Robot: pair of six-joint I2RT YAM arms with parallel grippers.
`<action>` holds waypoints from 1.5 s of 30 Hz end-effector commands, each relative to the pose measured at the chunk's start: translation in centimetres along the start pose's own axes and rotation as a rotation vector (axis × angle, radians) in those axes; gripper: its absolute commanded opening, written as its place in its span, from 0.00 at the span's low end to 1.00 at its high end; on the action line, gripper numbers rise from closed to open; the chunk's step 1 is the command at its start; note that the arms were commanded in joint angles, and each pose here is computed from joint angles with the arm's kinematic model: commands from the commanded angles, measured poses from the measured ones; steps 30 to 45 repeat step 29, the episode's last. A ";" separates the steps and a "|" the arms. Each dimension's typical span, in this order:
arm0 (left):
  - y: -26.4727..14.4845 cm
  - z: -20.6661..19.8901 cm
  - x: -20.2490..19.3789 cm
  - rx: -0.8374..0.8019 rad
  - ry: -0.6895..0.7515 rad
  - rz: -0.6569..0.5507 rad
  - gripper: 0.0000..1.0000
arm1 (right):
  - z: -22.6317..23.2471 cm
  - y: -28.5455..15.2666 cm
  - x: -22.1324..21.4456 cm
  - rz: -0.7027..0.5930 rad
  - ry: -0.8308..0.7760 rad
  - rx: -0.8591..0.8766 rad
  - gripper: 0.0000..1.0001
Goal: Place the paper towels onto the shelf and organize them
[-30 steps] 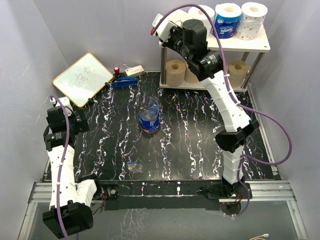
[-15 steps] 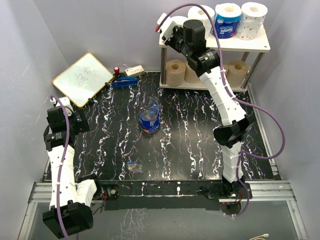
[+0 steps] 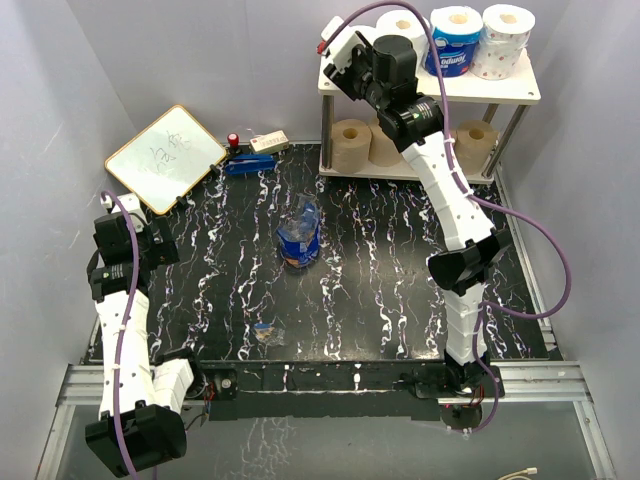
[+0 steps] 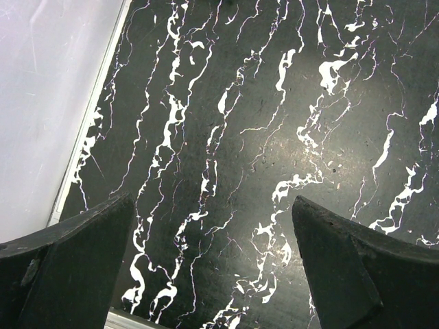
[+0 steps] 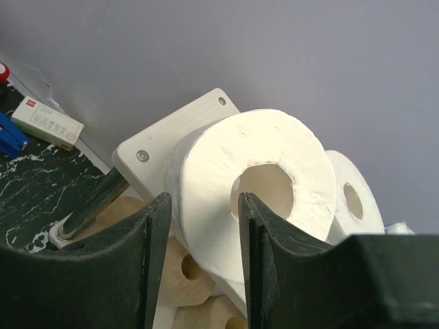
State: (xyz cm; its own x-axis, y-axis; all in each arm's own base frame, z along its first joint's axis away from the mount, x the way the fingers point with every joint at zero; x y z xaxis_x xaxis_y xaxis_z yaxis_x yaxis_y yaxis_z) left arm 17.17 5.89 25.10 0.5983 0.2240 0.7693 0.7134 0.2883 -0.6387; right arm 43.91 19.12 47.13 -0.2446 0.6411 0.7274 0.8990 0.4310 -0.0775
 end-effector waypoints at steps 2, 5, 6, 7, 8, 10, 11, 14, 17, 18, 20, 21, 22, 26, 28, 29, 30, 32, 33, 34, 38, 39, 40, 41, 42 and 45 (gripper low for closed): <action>-0.2 0.1 -0.2 -0.005 -0.002 -0.009 0.98 | -3.1 -1.2 2.7 -0.144 0.023 -0.130 0.44; -0.1 0.1 -0.2 -0.005 -0.003 -0.008 0.98 | -3.3 -1.1 2.8 -0.158 0.028 -0.140 0.50; -0.1 0.1 -0.2 -0.005 -0.003 -0.008 0.98 | -3.4 -1.0 2.8 -0.162 0.028 -0.143 0.54; -0.1 0.1 -0.2 -0.005 -0.003 -0.009 0.98 | -3.4 -0.9 2.8 -0.166 0.029 -0.151 0.59; -0.1 0.1 -0.2 -0.005 -0.003 -0.009 0.98 | -3.5 -0.9 2.8 -0.171 0.030 -0.156 0.65; -0.1 0.1 -0.2 -0.005 -0.003 -0.009 0.98 | -3.9 -0.9 3.2 -0.193 0.030 -0.177 0.81; -0.1 0.1 -0.2 -0.005 -0.002 -0.009 0.98 | -4.1 -1.1 3.4 -0.208 0.033 -0.193 0.92; -0.2 0.1 -0.2 -0.004 -0.002 -0.010 0.98 | -5.0 -2.8 5.9 -0.281 0.037 -0.274 0.99; -0.2 0.1 -0.3 -0.001 -0.006 -0.016 0.98 | -2.3 -5.7 10.2 -0.293 -0.028 -0.232 0.99; -0.3 0.2 -0.3 0.001 -0.008 -0.017 0.98 | -0.2 -6.6 11.2 -0.274 -0.046 -0.158 0.99; -0.4 0.3 -0.3 0.005 -0.013 -0.023 0.98 | 4.9 -7.9 11.0 -0.205 -0.074 0.084 0.99; -0.5 0.4 -0.3 0.006 -0.018 -0.026 0.98 | 7.4 -8.7 10.1 -0.154 -0.088 0.230 0.99; -0.5 0.4 -0.4 0.007 -0.022 -0.031 0.98 | 10.1 -9.2 8.2 -0.074 -0.083 0.365 0.99; -0.7 0.6 -0.6 -0.001 -0.030 -0.046 0.98 | 15.7 -11.5 3.0 0.121 0.024 0.378 0.99; -0.5 0.6 -0.7 -0.001 -0.028 -0.039 0.98 | 16.4 -12.2 0.6 0.158 0.012 0.411 0.99; -0.5 0.6 -0.7 -0.003 -0.029 -0.033 0.98 | 16.1 -12.3 -0.2 0.171 0.044 0.346 0.99; -0.5 0.6 -0.7 -0.003 -0.029 -0.033 0.98 | 16.1 -12.3 -0.2 0.171 0.044 0.346 0.99; -0.5 0.6 -0.7 -0.003 -0.029 -0.033 0.98 | 16.1 -12.3 -0.2 0.171 0.044 0.346 0.99; -0.5 0.6 -0.7 -0.003 -0.029 -0.033 0.98 | 16.1 -12.3 -0.2 0.171 0.044 0.346 0.99; -0.5 0.6 -0.7 -0.003 -0.029 -0.033 0.98 | 16.1 -12.3 -0.2 0.171 0.044 0.346 0.99; -0.5 0.6 -0.7 -0.003 -0.029 -0.033 0.98 | 16.1 -12.3 -0.2 0.171 0.044 0.346 0.99; -0.5 0.6 -0.7 -0.003 -0.029 -0.033 0.98 | 16.1 -12.3 -0.2 0.171 0.044 0.346 0.99; -0.5 0.6 -0.7 -0.003 -0.029 -0.033 0.98 | 16.1 -12.3 -0.2 0.171 0.044 0.346 0.99; -0.5 0.6 -0.7 -0.003 -0.029 -0.033 0.98 | 16.1 -12.3 -0.2 0.171 0.044 0.346 0.99; -0.5 0.6 -0.7 -0.003 -0.029 -0.033 0.98 | 16.1 -12.3 -0.2 0.171 0.044 0.346 0.99; -0.5 0.6 -0.7 -0.003 -0.029 -0.033 0.98 | 16.1 -12.3 -0.2 0.171 0.044 0.346 0.99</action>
Point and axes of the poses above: each gripper's point midway between its finger pads, its own y axis out along the fingers, its own z axis along the line the jaws close on, x = y × z, the point moved 10 cm from there along -y, back along the fingers, and after that the axes turned 4 degrees about -y, right-handed, at the moved point
